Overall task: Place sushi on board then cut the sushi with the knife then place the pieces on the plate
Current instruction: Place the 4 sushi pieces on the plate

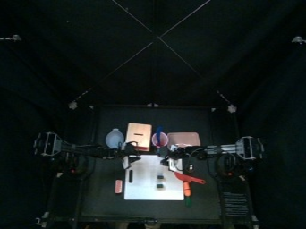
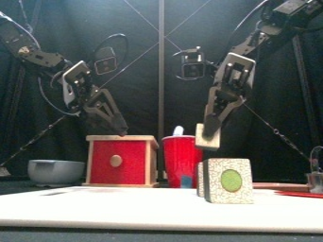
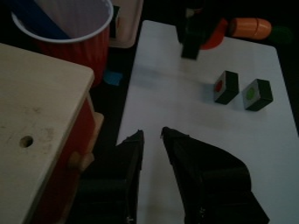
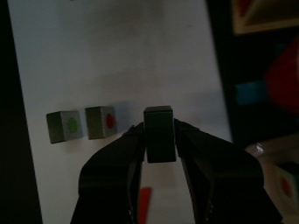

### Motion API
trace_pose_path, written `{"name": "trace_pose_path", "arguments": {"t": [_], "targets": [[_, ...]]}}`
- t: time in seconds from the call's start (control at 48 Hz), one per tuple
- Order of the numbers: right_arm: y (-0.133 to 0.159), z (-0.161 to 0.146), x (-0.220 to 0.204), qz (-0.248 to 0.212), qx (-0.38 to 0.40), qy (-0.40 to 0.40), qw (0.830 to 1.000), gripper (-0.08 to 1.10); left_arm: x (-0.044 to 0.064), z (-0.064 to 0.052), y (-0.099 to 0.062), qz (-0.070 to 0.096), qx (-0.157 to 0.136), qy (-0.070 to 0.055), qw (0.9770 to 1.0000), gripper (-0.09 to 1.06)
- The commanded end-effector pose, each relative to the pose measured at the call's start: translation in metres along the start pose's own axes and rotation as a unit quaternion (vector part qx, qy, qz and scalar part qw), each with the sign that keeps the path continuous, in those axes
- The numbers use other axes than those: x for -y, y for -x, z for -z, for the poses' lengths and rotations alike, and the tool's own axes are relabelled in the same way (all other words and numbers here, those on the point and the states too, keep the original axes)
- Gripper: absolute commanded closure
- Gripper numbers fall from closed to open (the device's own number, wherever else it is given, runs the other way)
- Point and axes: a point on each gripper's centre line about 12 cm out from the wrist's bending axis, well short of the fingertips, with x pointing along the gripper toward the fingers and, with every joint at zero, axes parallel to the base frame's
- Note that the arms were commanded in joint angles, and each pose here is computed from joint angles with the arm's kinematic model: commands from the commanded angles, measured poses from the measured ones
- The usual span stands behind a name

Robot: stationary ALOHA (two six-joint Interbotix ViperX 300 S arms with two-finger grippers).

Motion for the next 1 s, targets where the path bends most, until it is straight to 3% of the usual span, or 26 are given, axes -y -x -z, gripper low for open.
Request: {"name": "trace_pose_path", "arguments": {"t": [0.021,0.417,1.0], "targets": [[0.032,-0.006,0.018,0.016,0.044,-0.023,0.999,0.37,0.000,-0.007,0.000,-0.001,0.012,0.002,0.9999,0.30],[0.063,0.025,0.095,0.101,0.046,-0.105,0.988,0.37,-0.002,-0.009,0.000,-0.003,0.015,0.003,0.9999,0.30],[0.045,0.064,0.145,0.142,-0.035,-0.173,0.974,0.33,-0.004,-0.008,0.000,-0.005,0.014,0.003,0.9999,0.30]]}}
